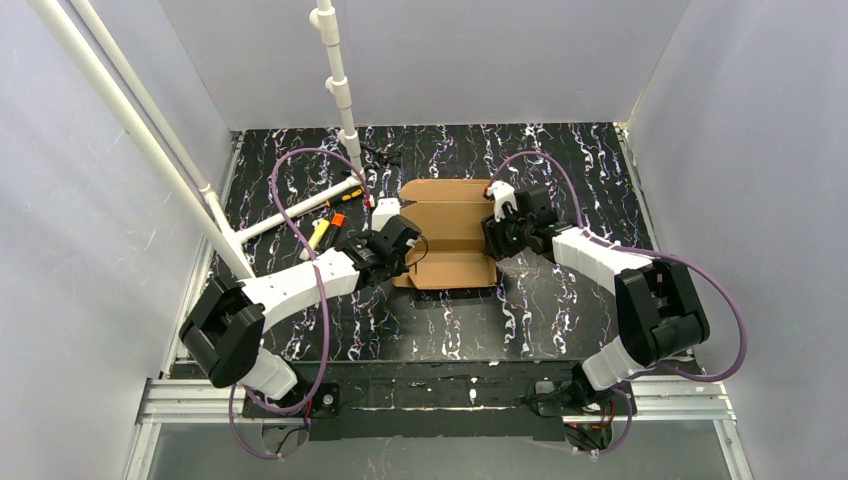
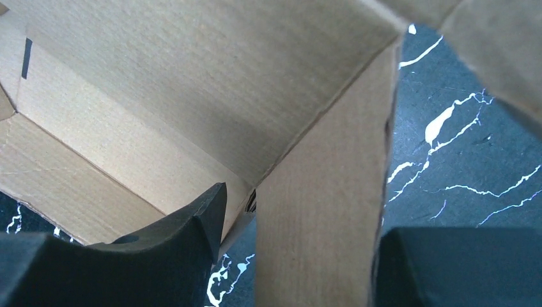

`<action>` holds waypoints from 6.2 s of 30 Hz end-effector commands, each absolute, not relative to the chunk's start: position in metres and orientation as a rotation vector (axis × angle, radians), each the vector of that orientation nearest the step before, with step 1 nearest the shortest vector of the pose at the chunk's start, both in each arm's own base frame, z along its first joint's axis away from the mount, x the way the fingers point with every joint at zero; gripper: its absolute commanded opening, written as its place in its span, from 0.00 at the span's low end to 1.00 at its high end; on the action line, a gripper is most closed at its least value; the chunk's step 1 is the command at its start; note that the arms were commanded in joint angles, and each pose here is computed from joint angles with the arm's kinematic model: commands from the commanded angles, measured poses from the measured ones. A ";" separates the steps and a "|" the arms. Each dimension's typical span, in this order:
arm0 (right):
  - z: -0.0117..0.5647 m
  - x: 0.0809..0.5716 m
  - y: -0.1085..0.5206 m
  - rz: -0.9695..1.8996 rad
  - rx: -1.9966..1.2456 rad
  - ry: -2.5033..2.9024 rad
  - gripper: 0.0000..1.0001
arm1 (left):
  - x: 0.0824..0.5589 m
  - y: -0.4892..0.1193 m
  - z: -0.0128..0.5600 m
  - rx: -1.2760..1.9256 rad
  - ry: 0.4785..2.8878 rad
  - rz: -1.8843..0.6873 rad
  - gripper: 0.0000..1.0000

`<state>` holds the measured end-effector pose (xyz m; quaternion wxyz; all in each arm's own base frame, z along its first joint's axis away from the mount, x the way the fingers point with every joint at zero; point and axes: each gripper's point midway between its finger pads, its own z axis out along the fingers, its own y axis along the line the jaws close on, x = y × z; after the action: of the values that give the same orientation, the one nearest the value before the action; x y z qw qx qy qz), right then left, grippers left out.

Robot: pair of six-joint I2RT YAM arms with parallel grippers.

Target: Fold the paper box

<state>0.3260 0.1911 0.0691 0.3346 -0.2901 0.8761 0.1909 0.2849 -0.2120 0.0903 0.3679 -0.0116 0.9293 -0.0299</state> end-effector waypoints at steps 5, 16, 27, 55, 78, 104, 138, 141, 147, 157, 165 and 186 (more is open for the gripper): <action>0.073 0.329 0.198 0.433 -0.814 2.264 0.48 | 0.290 -0.206 0.113 -0.113 2.313 -0.054 0.00; 0.072 0.330 0.206 0.392 -0.845 2.268 0.15 | 0.292 -0.211 0.120 -0.109 2.300 -0.066 0.00; 0.078 0.337 0.206 0.382 -0.777 2.251 0.01 | 0.278 -0.244 0.129 -0.051 2.295 -0.360 0.02; 0.062 0.337 0.207 0.388 -0.778 2.293 0.01 | 0.252 -0.252 0.121 -0.077 2.294 -0.811 0.55; 0.055 0.338 0.205 0.373 -0.776 2.314 0.01 | 0.203 -0.132 0.070 -0.421 2.334 -0.464 0.17; 0.054 0.337 0.207 0.387 -0.780 2.317 0.01 | 0.232 -0.244 0.067 -0.174 2.380 -0.978 0.14; 0.049 0.336 0.207 0.388 -0.787 2.329 0.01 | 0.237 -0.272 0.098 -0.119 2.320 -1.166 0.31; 0.049 0.336 0.207 0.391 -0.789 2.329 0.01 | 0.237 -0.273 0.099 -0.127 2.315 -1.179 0.31; 0.048 0.335 0.207 0.392 -0.789 2.334 0.01 | 0.238 -0.275 0.102 -0.151 2.297 -1.216 0.29; 0.045 0.334 0.208 0.395 -0.793 2.341 0.01 | 0.238 -0.275 0.106 -0.173 2.260 -1.243 0.26; 0.045 0.334 0.207 0.394 -0.793 2.341 0.01 | 0.236 -0.276 0.091 -0.200 2.294 -1.249 0.37; 0.049 0.332 0.213 0.435 -0.805 2.329 0.01 | 0.229 -0.256 0.051 -0.361 2.636 -0.843 0.40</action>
<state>0.3391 0.2119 0.0581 0.3361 -0.2937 0.8801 0.1619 0.2351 -0.2754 0.0539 0.1751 -0.1324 0.8973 -0.3829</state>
